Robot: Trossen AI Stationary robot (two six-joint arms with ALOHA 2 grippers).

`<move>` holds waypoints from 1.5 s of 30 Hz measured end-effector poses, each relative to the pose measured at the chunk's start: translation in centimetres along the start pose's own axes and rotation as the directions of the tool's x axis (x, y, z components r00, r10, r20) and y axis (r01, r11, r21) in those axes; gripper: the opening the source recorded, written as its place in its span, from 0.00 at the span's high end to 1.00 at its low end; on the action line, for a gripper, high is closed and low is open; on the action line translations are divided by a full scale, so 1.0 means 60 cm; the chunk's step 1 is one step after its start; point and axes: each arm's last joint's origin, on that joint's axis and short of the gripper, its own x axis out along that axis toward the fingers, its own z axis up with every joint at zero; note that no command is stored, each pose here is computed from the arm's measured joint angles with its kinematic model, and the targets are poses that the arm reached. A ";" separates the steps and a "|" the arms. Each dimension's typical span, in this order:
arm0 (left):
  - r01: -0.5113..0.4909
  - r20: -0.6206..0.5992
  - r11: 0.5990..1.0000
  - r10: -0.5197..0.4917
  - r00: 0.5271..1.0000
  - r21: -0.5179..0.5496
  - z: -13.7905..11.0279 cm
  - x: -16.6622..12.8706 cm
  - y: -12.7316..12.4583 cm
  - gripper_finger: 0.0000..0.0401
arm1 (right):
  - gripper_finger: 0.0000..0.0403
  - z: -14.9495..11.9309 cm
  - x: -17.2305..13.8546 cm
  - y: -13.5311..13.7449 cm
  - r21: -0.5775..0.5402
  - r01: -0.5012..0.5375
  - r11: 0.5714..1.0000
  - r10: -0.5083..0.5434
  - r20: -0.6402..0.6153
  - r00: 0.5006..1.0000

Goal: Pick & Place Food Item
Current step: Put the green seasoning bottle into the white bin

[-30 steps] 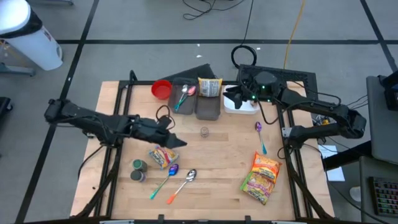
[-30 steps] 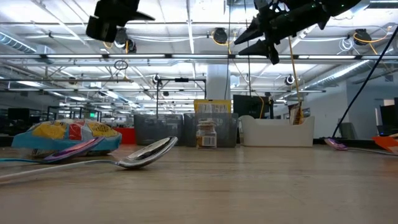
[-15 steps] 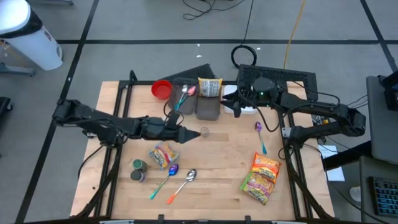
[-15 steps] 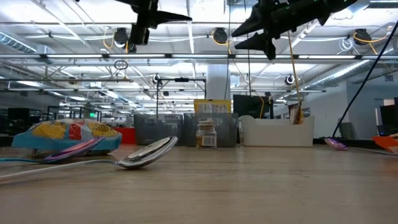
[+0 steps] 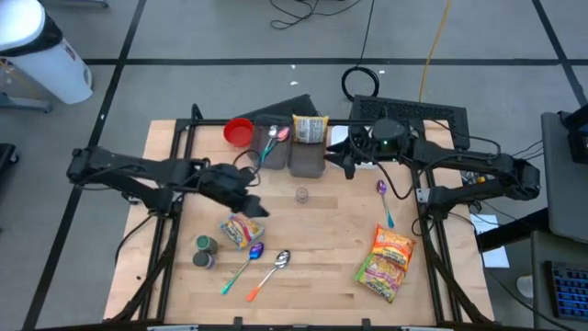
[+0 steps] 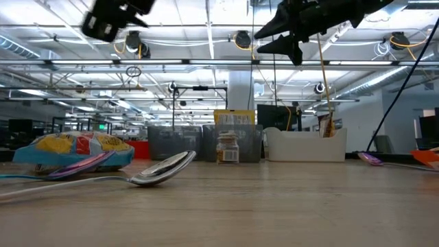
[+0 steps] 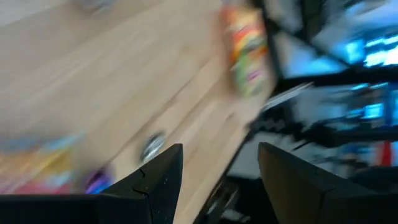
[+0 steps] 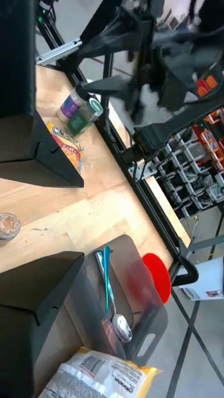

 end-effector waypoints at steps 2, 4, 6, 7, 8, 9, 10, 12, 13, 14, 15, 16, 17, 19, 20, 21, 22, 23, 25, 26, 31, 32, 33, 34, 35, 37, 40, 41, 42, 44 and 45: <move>-0.098 -0.053 0.995 0.098 0.994 0.000 -0.007 -0.026 -0.006 0.46 | 0.58 -0.009 0.003 -0.004 0.012 -0.001 1.000 0.001 0.003 1.000; -0.174 -0.095 0.985 0.173 0.980 -0.003 -0.015 -0.055 -0.016 0.46 | 0.58 -0.018 0.005 -0.009 0.053 -0.014 0.999 0.012 0.028 1.000; -0.222 -0.130 0.975 0.217 0.967 -0.020 -0.024 -0.082 -0.028 0.46 | 0.58 -0.032 0.008 -0.015 0.117 -0.031 0.993 0.024 0.056 0.998; -0.256 -0.151 0.966 0.249 0.957 -0.032 -0.030 -0.094 -0.032 0.46 | 0.58 -0.040 0.010 -0.019 0.152 -0.044 0.987 0.033 0.074 0.997; -0.298 -0.175 0.954 0.287 0.942 -0.041 -0.038 -0.104 -0.033 0.46 | 0.58 -0.049 0.010 -0.022 0.184 -0.061 0.981 0.044 0.096 0.994; -0.332 -0.194 0.942 0.318 0.928 -0.049 -0.047 -0.114 -0.036 0.46 | 0.58 -0.056 0.011 -0.025 0.212 -0.086 0.974 0.060 0.127 0.990; -0.365 -0.207 0.929 0.346 0.915 -0.058 -0.056 -0.125 -0.039 0.46 | 0.58 -0.063 0.010 -0.026 0.234 -0.111 0.966 0.075 0.159 0.985; -0.433 -0.224 0.899 0.409 0.885 -0.069 -0.078 -0.144 -0.041 0.46 | 0.58 -0.078 0.008 -0.029 0.254 -0.156 0.955 0.099 0.224 0.970; -0.468 -0.227 0.881 0.442 0.868 -0.074 -0.089 -0.150 -0.039 0.46 | 0.58 -0.085 0.007 -0.029 0.259 -0.170 0.951 0.104 0.251 0.962; -0.497 -0.223 0.864 0.471 0.854 -0.080 -0.100 -0.155 -0.037 0.46 | 0.58 -0.092 0.005 -0.029 0.261 -0.179 0.948 0.105 0.275 0.956; -0.520 -0.213 0.850 0.494 0.843 -0.087 -0.112 -0.158 -0.035 0.46 | 0.58 -0.098 0.004 -0.030 0.264 -0.184 0.947 0.103 0.294 0.950; -0.535 -0.198 0.839 0.510 0.837 -0.101 -0.123 -0.160 -0.033 0.46 | 0.58 -0.103 0.003 -0.028 0.261 -0.187 0.947 0.102 0.308 0.946; -0.549 -0.177 0.828 0.527 0.831 -0.116 -0.134 -0.163 -0.031 0.46 | 0.58 -0.106 0.002 -0.027 0.258 -0.195 0.946 0.108 0.317 0.942; -0.577 -0.141 0.805 0.561 0.816 -0.138 -0.156 -0.168 -0.025 0.46 | 0.58 -0.110 0.002 -0.020 0.255 -0.204 0.945 0.114 0.328 0.938; -0.587 -0.132 0.796 0.572 0.810 -0.147 -0.166 -0.169 -0.022 0.46 | 0.58 -0.111 0.002 -0.016 0.253 -0.210 0.944 0.120 0.329 0.937; -0.594 -0.128 0.789 0.580 0.805 -0.159 -0.177 -0.168 -0.019 0.46 | 0.58 -0.113 0.002 -0.011 0.253 -0.211 0.944 0.120 0.332 0.935; -0.602 -0.126 0.780 0.589 0.798 -0.171 -0.186 -0.166 -0.015 0.46 | 0.58 -0.114 0.002 -0.007 0.254 -0.211 0.944 0.118 0.336 0.934; -0.615 -0.126 0.768 0.602 0.789 -0.179 -0.196 -0.163 -0.009 0.46 | 0.58 -0.116 0.002 -0.003 0.257 -0.209 0.944 0.113 0.343 0.933; -0.645 -0.124 0.736 0.634 0.763 -0.206 -0.212 -0.157 0.006 0.46 | 0.58 -0.118 0.002 0.005 0.262 -0.202 0.944 0.099 0.360 0.928; -0.661 -0.120 0.718 0.653 0.748 -0.218 -0.220 -0.153 0.015 0.46 | 0.58 -0.118 0.002 0.009 0.263 -0.202 0.943 0.093 0.373 0.923; -0.726 -0.138 0.621 0.724 0.675 -0.295 -0.242 -0.131 0.054 0.46 | 0.58 -0.116 -0.001 0.017 0.261 -0.202 0.944 0.081 0.412 0.908; -0.730 -0.149 0.607 0.728 0.669 -0.313 -0.245 -0.126 0.059 0.46 | 0.58 -0.116 0.000 0.016 0.262 -0.201 0.944 0.079 0.412 0.908; -0.728 -0.162 0.601 0.724 0.671 -0.329 -0.247 -0.120 0.062 0.46 | 0.58 -0.116 0.000 0.016 0.262 -0.200 0.944 0.078 0.412 0.908; -0.721 -0.168 0.604 0.715 0.679 -0.341 -0.249 -0.115 0.064 0.46 | 0.58 -0.116 0.000 0.016 0.262 -0.200 0.944 0.078 0.413 0.908; -0.710 -0.174 0.612 0.702 0.691 -0.349 -0.250 -0.109 0.065 0.46 | 0.58 -0.116 0.000 0.016 0.262 -0.200 0.944 0.078 0.412 0.908; -0.679 -0.181 0.638 0.667 0.723 -0.362 -0.250 -0.098 0.063 0.46 | 0.58 -0.116 0.000 0.016 0.266 -0.203 0.943 0.080 0.410 0.908; -0.634 -0.178 0.680 0.617 0.766 -0.368 -0.248 -0.087 0.057 0.46 | 0.58 -0.117 0.000 0.016 0.265 -0.198 0.944 0.078 0.403 0.912; -0.624 -0.178 0.693 0.606 0.776 -0.362 -0.248 -0.085 0.055 0.46 | 0.58 -0.117 0.000 0.015 0.261 -0.195 0.945 0.077 0.402 0.913; -0.615 -0.183 0.706 0.592 0.785 -0.351 -0.247 -0.083 0.053 0.46 | 0.58 -0.117 0.000 0.015 0.258 -0.196 0.946 0.080 0.400 0.913; -0.596 -0.193 0.735 0.565 0.802 -0.323 -0.247 -0.079 0.048 0.46 | 0.58 -0.117 0.000 0.013 0.249 -0.206 0.946 0.097 0.390 0.916; -0.586 -0.198 0.749 0.552 0.810 -0.310 -0.248 -0.078 0.046 0.46 | 0.58 -0.117 0.001 0.012 0.244 -0.213 0.946 0.108 0.381 0.918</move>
